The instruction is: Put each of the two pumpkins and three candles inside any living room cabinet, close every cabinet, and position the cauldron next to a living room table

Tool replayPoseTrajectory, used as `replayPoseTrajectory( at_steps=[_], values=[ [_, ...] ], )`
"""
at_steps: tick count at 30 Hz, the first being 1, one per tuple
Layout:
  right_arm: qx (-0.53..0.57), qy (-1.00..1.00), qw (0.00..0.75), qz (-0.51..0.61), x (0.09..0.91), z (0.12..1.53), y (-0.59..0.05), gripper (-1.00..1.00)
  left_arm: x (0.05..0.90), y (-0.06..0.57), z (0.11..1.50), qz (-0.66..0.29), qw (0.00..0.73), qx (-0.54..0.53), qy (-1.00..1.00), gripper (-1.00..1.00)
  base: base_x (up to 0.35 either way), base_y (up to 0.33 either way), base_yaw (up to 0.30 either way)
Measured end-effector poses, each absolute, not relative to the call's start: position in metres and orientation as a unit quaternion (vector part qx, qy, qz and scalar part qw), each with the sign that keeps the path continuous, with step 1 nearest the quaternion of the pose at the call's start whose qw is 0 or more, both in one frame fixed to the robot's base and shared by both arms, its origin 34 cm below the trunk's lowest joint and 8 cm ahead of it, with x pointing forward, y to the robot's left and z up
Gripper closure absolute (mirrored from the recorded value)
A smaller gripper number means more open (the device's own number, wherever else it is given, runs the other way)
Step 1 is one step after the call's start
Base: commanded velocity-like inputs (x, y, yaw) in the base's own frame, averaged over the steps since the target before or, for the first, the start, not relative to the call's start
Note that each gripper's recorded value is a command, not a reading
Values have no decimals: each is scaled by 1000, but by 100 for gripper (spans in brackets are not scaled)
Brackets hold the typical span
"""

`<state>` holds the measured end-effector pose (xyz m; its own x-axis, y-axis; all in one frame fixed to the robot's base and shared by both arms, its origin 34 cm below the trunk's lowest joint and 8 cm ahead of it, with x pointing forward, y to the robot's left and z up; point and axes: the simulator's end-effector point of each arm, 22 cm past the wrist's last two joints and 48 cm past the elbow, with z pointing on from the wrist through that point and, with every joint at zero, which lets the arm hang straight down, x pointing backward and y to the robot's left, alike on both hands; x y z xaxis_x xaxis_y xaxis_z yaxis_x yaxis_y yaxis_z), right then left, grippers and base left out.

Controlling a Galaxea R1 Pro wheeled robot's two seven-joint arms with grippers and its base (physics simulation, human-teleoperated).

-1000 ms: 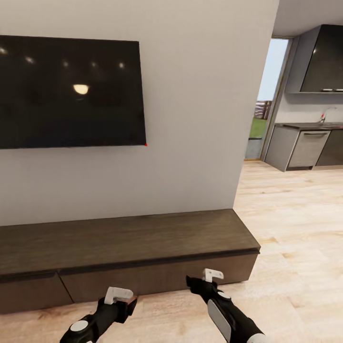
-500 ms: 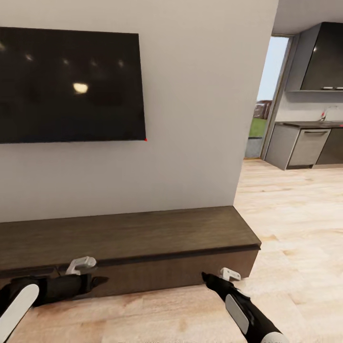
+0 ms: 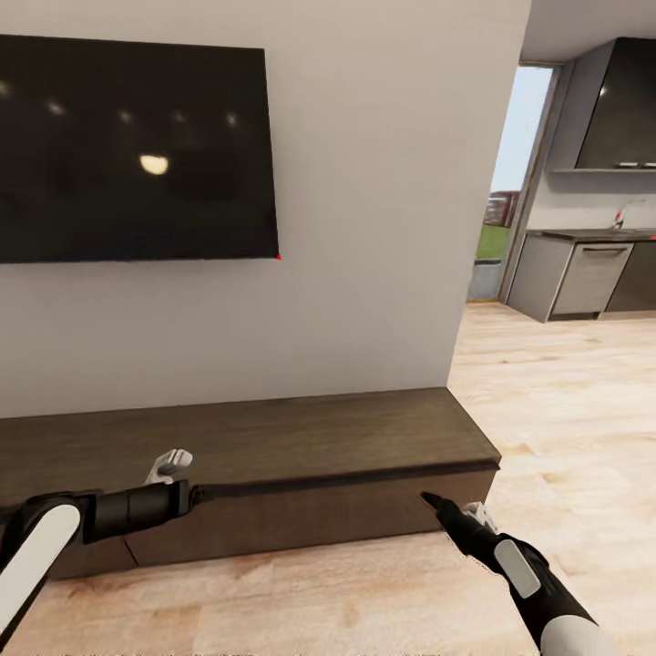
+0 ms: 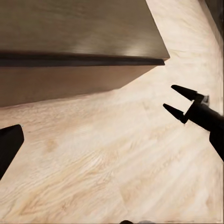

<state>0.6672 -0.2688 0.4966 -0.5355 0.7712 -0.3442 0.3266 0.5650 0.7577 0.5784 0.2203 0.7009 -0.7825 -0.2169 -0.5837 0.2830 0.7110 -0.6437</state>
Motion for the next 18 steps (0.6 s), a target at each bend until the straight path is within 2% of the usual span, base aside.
replayPoseTrajectory(
  at_steps=[9, 14, 18],
  values=[
    [380, 788, 352, 332, 675, 498, -290, -100, 569, 200, 660, -386, 291, 16, 875, -100, 0, 0, 0],
    [382, 784, 355, 338, 674, 489, -289, -100, 570, 197, 639, -378, 298, 17, 876, -100, 0, 0, 0],
    [382, 782, 357, 339, 673, 482, -289, -100, 556, 171, 622, -392, 286, 45, 873, -100, 0, 0, 0]
  ],
)
